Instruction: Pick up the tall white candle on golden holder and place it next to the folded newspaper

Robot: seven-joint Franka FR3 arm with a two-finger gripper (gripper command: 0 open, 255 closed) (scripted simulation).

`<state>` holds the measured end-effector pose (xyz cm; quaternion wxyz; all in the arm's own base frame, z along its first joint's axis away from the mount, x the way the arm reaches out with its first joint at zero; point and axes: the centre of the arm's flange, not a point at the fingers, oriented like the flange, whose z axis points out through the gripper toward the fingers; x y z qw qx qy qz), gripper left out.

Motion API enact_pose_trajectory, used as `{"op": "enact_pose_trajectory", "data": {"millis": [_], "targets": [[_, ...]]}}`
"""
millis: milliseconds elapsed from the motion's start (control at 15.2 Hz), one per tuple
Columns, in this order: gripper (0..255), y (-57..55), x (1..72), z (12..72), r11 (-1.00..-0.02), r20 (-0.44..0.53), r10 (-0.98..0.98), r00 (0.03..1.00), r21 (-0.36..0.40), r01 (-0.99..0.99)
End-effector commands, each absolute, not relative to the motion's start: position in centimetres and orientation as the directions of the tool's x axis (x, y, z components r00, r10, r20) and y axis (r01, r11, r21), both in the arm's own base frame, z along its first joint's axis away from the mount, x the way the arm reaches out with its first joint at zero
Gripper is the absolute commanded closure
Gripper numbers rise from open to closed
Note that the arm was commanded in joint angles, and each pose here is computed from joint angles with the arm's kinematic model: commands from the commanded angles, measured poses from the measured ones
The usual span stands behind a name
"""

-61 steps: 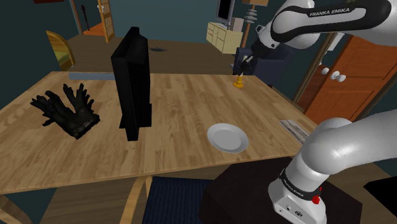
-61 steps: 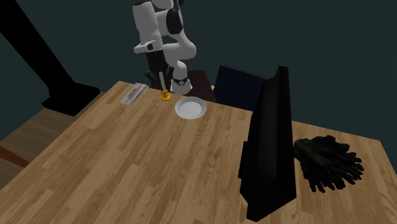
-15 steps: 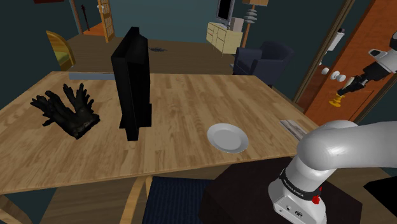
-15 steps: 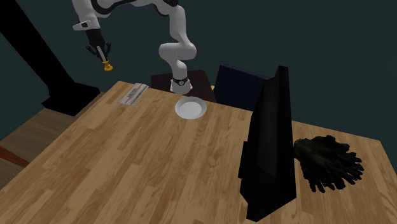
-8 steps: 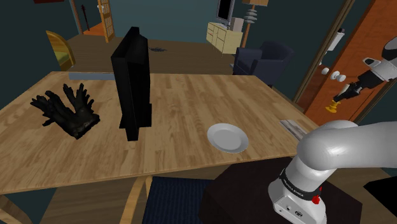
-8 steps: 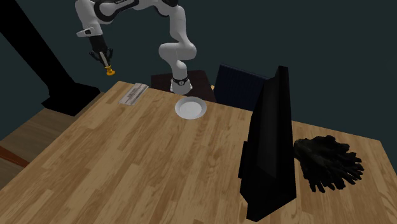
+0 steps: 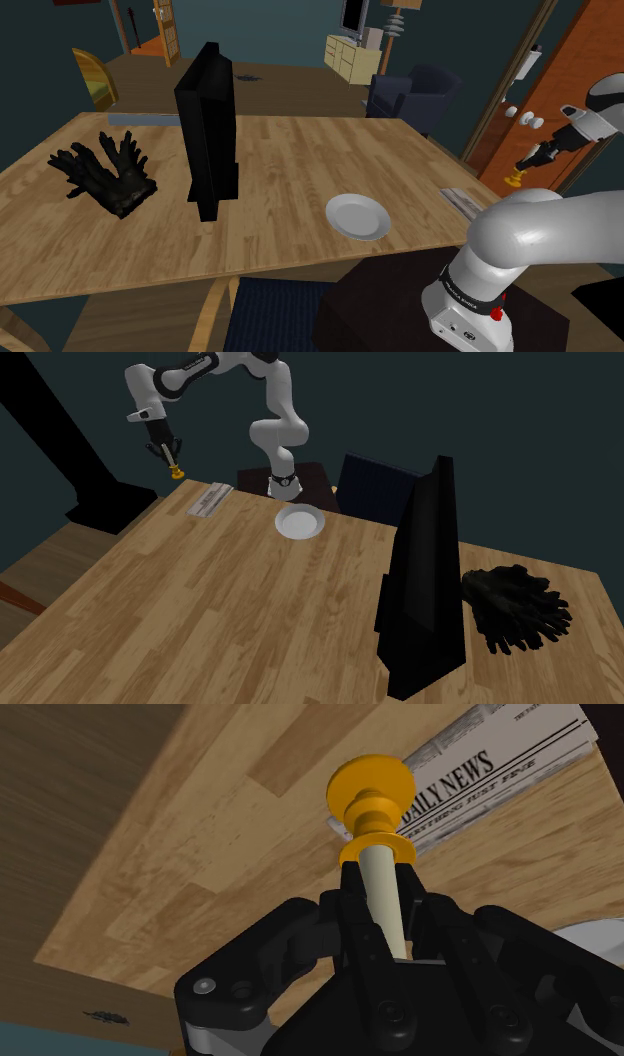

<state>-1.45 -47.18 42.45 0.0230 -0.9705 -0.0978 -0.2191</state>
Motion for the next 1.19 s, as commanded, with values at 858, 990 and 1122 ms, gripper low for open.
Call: {"op": "enact_pose_trajectory", "data": {"millis": [858,990,1122], "targets": [[255,-47.3,-1.5,34.5,-0.98,0.43,0.18,0.885,-0.001,0.2],[255,-47.3,-1.5,33.4,-0.98,0.43,0.18,0.885,-0.001,0.2],[255,-47.3,-1.5,31.9,-0.98,0.43,0.18,0.885,-0.001,0.2]]}}
